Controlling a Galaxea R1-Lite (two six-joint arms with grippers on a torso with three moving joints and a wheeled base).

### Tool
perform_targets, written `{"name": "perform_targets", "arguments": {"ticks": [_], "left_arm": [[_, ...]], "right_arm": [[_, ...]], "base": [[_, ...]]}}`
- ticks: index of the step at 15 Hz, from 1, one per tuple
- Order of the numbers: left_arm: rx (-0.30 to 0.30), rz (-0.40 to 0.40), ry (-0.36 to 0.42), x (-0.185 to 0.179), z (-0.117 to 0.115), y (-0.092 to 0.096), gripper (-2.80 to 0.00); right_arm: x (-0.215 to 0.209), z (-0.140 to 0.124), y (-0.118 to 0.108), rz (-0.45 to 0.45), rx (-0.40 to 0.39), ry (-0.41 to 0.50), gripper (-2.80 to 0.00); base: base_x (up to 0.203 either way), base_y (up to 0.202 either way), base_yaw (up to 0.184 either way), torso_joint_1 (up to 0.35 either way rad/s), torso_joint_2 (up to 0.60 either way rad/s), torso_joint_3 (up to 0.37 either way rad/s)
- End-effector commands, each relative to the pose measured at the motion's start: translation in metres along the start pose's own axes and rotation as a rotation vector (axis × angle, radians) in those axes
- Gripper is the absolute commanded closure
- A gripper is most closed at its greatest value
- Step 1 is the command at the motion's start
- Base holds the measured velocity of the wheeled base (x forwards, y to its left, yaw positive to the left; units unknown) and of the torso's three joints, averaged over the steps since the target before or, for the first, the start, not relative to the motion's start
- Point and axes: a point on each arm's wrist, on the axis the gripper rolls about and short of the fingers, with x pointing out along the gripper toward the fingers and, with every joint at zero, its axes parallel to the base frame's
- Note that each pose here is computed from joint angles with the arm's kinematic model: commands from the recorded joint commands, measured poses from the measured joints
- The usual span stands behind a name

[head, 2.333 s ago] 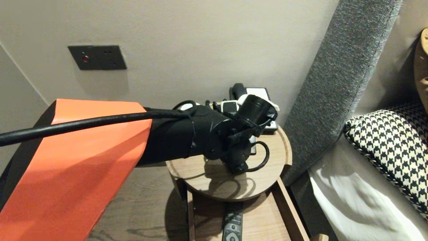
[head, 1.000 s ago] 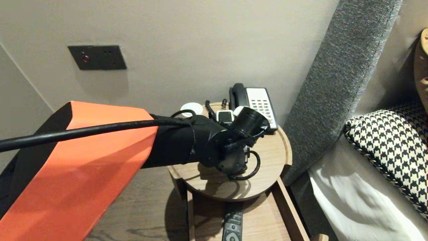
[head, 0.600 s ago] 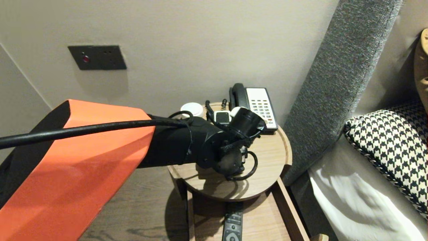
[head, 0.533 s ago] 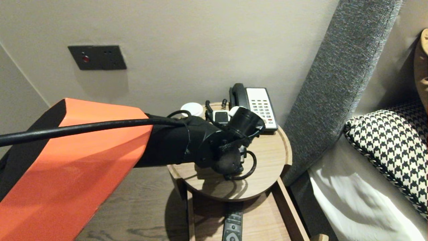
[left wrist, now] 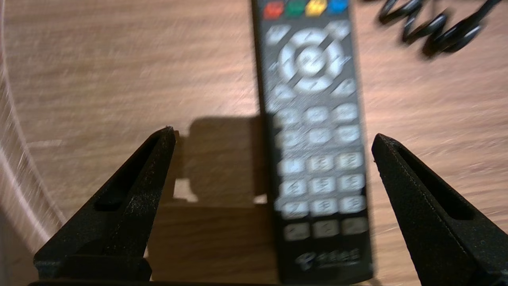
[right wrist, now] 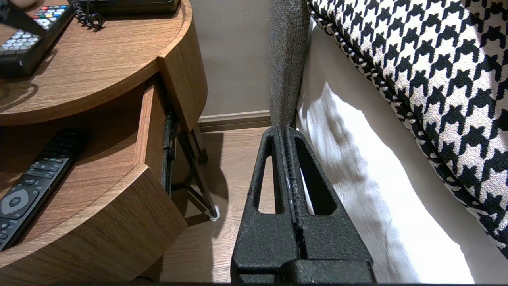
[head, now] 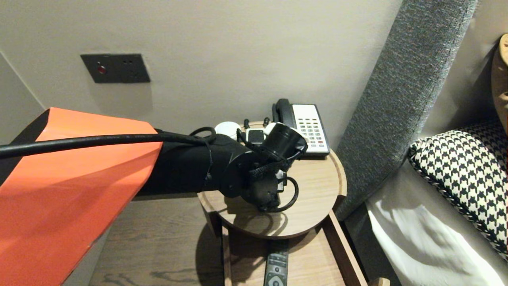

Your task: Put the remote controls on the table in the drawer one by one

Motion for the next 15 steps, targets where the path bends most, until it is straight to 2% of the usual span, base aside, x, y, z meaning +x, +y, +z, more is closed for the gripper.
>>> {"name": "perform_targets", "arguments": {"ticks": [1,14,15], "left_arm": [[-0.010,-0.010,-0.014,0.003,0.002,-0.005,-2.80],[-0.014,0.010,-0.003,0.016,-0.009,-0.013,-2.80],[-0.010,0.008,-0.003,0.015,-0.011,-0.015,0.00]], "right_arm": [[0.002,-0.011,0.000,-0.001,0.000,0.039,0.00],[0.002,-0.011,0.000,-0.001,0.000,0.039,0.00],[0.002,-0.011,0.000,-0.001,-0.002,0.039,0.00]], "base": [[0.000,0.000,0.000,0.000,0.00,0.000],[0.000,0.000,0.000,0.000,0.00,0.000],[0.000,0.000,0.000,0.000,0.00,0.000]]}}
